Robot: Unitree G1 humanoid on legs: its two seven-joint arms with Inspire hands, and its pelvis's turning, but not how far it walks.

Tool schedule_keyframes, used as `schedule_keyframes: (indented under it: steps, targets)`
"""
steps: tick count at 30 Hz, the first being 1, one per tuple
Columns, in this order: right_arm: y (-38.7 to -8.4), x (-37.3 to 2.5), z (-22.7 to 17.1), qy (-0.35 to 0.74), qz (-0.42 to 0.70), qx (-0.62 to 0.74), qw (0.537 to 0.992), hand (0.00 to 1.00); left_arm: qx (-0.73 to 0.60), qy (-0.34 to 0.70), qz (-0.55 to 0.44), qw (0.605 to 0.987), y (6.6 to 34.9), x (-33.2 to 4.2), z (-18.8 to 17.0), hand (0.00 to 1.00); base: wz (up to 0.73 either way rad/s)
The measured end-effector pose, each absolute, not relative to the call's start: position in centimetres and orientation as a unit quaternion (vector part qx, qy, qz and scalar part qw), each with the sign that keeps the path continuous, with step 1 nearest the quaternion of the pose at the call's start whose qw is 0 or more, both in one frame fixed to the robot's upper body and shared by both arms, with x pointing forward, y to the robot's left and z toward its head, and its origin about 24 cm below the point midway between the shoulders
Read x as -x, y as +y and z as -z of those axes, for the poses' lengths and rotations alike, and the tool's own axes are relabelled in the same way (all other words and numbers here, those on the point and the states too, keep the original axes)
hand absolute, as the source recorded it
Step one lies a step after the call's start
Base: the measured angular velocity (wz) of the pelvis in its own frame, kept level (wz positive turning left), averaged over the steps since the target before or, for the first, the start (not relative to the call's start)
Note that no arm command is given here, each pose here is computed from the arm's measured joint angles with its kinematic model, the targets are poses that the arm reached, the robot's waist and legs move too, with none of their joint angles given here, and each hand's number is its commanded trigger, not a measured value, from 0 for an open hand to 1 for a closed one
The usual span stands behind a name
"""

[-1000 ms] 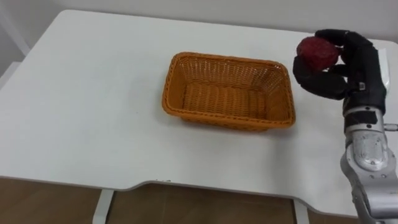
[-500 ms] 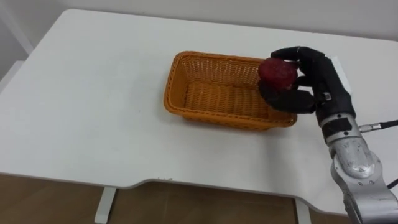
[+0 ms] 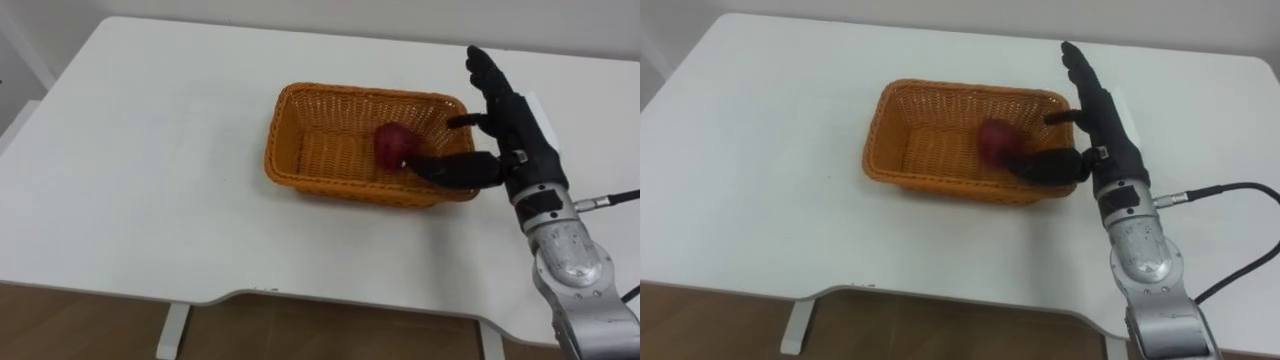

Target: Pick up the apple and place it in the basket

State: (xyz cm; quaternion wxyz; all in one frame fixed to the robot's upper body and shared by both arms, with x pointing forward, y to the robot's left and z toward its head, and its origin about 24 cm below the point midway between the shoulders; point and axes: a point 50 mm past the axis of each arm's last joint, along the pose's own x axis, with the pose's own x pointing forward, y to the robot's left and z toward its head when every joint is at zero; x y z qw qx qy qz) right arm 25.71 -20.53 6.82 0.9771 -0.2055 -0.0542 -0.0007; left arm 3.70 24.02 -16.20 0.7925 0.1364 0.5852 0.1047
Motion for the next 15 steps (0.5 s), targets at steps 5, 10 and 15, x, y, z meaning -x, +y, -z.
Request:
schedule_keyframes:
  steps: [5,10,15]
  targets:
    - [-20.5,-25.7,-6.8,-0.054,0.000,0.212,0.976,0.00,-0.136,0.586,-0.105,0.792,24.0,-3.7,16.2,0.00,0.00]
    - [-21.1,-25.7,-7.1,-0.060,0.024,0.218,0.974,0.00,-0.136,0.585,-0.107,0.793,24.1,-3.7,16.2,0.00,0.00]
    - [-23.9,-25.4,-8.9,-0.091,0.114,0.188,0.971,0.00,-0.137,0.592,-0.112,0.786,24.6,-2.9,16.2,0.00,0.00]
